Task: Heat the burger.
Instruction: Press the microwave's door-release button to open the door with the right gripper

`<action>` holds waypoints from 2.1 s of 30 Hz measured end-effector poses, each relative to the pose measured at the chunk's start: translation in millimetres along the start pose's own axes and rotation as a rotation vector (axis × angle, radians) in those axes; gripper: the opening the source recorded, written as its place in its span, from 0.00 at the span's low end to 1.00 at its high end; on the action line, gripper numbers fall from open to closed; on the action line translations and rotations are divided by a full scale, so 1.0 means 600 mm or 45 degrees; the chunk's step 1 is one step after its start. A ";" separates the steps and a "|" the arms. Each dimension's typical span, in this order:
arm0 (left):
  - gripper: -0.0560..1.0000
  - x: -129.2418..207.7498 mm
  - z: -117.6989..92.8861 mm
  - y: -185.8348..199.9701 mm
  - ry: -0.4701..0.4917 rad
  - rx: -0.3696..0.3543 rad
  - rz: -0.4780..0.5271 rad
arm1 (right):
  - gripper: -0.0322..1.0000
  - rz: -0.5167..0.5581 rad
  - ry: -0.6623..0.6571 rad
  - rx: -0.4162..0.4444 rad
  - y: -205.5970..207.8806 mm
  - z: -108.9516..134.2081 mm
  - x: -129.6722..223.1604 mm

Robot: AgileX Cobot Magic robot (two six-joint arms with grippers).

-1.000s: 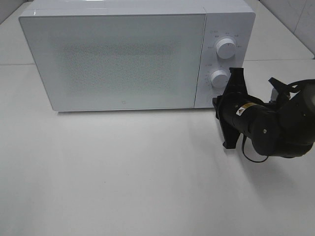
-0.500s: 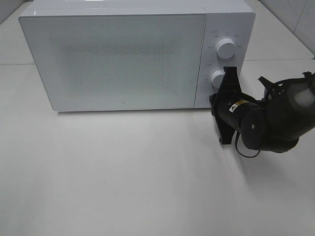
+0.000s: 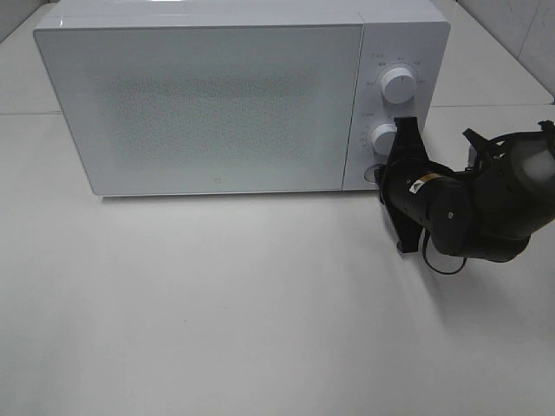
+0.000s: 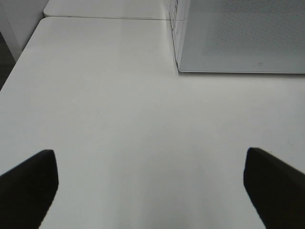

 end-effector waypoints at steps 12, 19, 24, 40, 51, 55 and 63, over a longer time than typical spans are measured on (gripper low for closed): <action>0.98 0.000 0.000 0.000 0.000 0.000 0.000 | 0.03 -0.016 -0.011 -0.021 -0.003 0.003 0.000; 0.98 0.000 0.000 0.000 0.000 0.000 0.000 | 0.03 -0.033 -0.015 -0.008 -0.012 0.009 0.003; 0.98 0.000 0.000 0.000 0.000 0.000 0.000 | 0.03 -0.057 -0.011 0.000 -0.015 0.013 0.006; 0.98 0.000 0.000 0.000 0.000 0.000 0.000 | 0.03 -0.074 -0.028 0.015 -0.020 0.018 0.008; 0.98 0.000 0.000 0.000 0.000 0.000 0.000 | 0.03 -0.098 -0.059 -0.007 -0.014 0.019 0.020; 0.98 0.000 0.000 0.000 0.000 0.000 0.000 | 0.03 -0.103 -0.051 -0.012 -0.012 0.016 0.018; 0.98 0.000 0.000 0.000 0.000 0.000 0.000 | 0.03 -0.077 -0.042 -0.015 -0.002 0.012 0.019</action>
Point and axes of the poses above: a point on each arm's last joint axis where the gripper is mounted, y pointing back along that axis away from the gripper, z along the wrist's bending axis when the last joint is at zero, x = y × z, the point moved 2 cm from there along -y, pointing out along that axis toward the gripper, and after that the axes turned 3 degrees about y, right-handed, at the moved point
